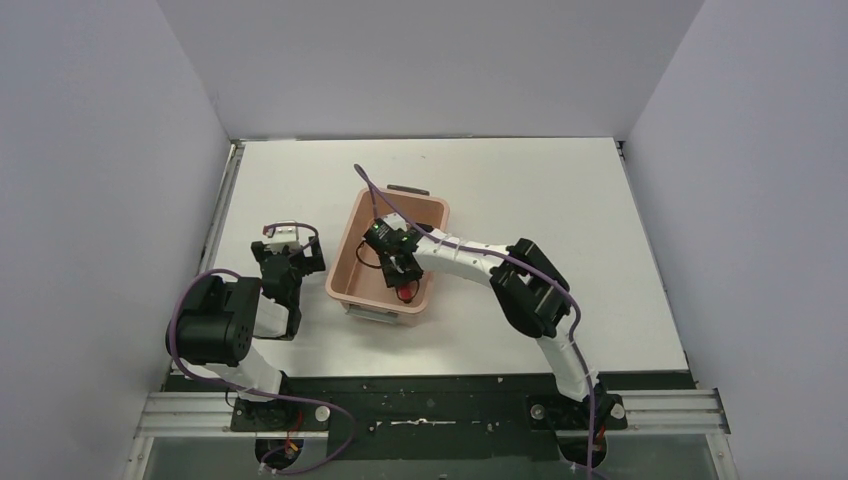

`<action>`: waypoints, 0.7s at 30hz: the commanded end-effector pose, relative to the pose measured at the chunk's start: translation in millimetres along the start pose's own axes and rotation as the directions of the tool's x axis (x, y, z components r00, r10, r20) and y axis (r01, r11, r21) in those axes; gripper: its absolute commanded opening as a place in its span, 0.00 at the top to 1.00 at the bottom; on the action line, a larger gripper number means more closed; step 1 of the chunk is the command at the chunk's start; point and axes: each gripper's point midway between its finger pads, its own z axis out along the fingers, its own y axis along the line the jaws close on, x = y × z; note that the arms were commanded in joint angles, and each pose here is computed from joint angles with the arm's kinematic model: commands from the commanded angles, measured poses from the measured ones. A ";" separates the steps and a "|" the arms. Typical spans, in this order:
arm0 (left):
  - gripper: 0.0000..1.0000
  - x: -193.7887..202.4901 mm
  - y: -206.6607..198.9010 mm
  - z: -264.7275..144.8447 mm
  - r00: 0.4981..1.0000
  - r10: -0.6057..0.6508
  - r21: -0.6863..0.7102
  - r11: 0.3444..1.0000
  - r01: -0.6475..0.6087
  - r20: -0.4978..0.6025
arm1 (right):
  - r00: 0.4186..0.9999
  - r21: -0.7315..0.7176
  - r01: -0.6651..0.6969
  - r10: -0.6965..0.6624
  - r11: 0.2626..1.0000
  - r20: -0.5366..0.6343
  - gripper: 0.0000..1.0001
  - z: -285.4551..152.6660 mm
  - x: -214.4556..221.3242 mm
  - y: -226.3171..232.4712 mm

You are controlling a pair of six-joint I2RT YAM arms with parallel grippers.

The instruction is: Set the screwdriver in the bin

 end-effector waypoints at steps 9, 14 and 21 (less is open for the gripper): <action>0.03 -13.0 -2.6 2.6 0.999 0.000 0.013 1.000 0.000 0.043 | 0.972 -0.018 -0.016 0.019 1.000 0.235 0.30 -67.0 -70.0 4.4; 0.03 -13.1 -2.5 2.6 0.999 0.000 0.012 1.000 -0.001 0.043 | 0.922 -0.115 0.060 -0.010 0.992 0.386 0.00 -137.9 -108.1 13.4; 0.03 -13.0 -2.7 2.6 0.999 0.000 0.013 1.000 0.000 0.043 | 0.786 -0.137 0.109 -0.001 0.984 0.619 0.00 -228.0 -140.2 -20.8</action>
